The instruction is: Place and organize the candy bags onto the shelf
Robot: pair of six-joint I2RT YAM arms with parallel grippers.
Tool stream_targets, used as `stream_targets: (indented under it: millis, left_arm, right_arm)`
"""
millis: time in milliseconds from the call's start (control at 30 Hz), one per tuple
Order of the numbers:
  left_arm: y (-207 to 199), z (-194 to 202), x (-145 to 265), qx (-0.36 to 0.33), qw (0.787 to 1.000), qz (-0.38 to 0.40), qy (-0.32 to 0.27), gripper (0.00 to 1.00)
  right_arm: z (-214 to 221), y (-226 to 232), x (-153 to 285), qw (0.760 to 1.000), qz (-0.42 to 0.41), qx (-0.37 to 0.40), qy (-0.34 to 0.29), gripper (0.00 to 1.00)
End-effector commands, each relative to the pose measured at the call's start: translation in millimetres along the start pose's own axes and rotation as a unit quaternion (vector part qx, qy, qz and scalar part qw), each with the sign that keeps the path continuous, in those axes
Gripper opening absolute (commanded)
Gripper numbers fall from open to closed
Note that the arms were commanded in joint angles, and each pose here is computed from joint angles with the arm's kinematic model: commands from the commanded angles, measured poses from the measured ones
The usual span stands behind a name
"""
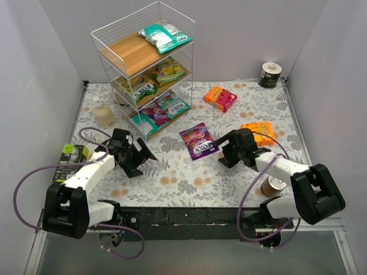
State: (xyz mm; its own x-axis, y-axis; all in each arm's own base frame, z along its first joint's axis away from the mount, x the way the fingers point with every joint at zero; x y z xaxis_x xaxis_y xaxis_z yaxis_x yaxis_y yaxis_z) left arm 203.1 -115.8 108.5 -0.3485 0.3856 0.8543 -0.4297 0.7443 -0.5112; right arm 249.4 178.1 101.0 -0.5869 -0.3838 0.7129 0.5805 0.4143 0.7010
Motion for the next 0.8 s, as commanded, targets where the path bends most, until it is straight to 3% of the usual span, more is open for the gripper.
stream_targets:
  millis: [0, 167, 400, 600, 700, 767]
  left_arm:
    - [-10.8, -6.5, 10.8, -0.008, 1.000, 0.011, -0.021, 0.98]
    - [-9.8, -7.0, 12.0, -0.010, 1.000, 0.005, -0.022, 0.98]
    - [-8.5, -7.8, 14.6, -0.014, 1.000, -0.004, -0.026, 0.98]
    - [-8.3, -10.0, 15.8, -0.016, 0.999, -0.009, -0.031, 0.98]
    - [-8.2, -10.9, 15.9, -0.016, 0.999, -0.013, -0.032, 0.98]
    - [-8.2, -10.8, 15.9, -0.018, 0.999, -0.014, -0.032, 0.98]
  right_arm:
    - [14.6, 3.7, -22.9, 0.997, -0.023, -0.069, 0.018, 0.95]
    - [25.3, -4.2, -42.5, 0.996, -0.001, -0.087, 0.022, 0.95]
    - [18.7, -16.1, -64.7, 0.995, 0.036, -0.090, -0.034, 0.93]
    - [15.0, -28.7, -71.9, 0.990, 0.101, -0.082, -0.053, 0.72]
    - [11.7, -34.0, -72.1, 0.987, 0.125, -0.074, -0.067, 0.55]
    - [9.9, -37.0, -72.6, 0.986, 0.134, -0.069, -0.073, 0.37]
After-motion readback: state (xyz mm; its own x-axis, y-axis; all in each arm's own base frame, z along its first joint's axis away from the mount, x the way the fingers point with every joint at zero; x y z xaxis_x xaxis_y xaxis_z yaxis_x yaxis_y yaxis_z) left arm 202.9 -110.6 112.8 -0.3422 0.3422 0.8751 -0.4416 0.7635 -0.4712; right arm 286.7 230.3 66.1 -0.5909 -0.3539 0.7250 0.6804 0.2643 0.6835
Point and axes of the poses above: each gripper's point midway between its finger pads, its own x axis back along the fingers, its own y axis along the line the jaws close on, z = x × y, the point moved 5 cm from there along x, back along the fingers, and after that the axes turned 3 degrees about -x, right-handed, at the moved point
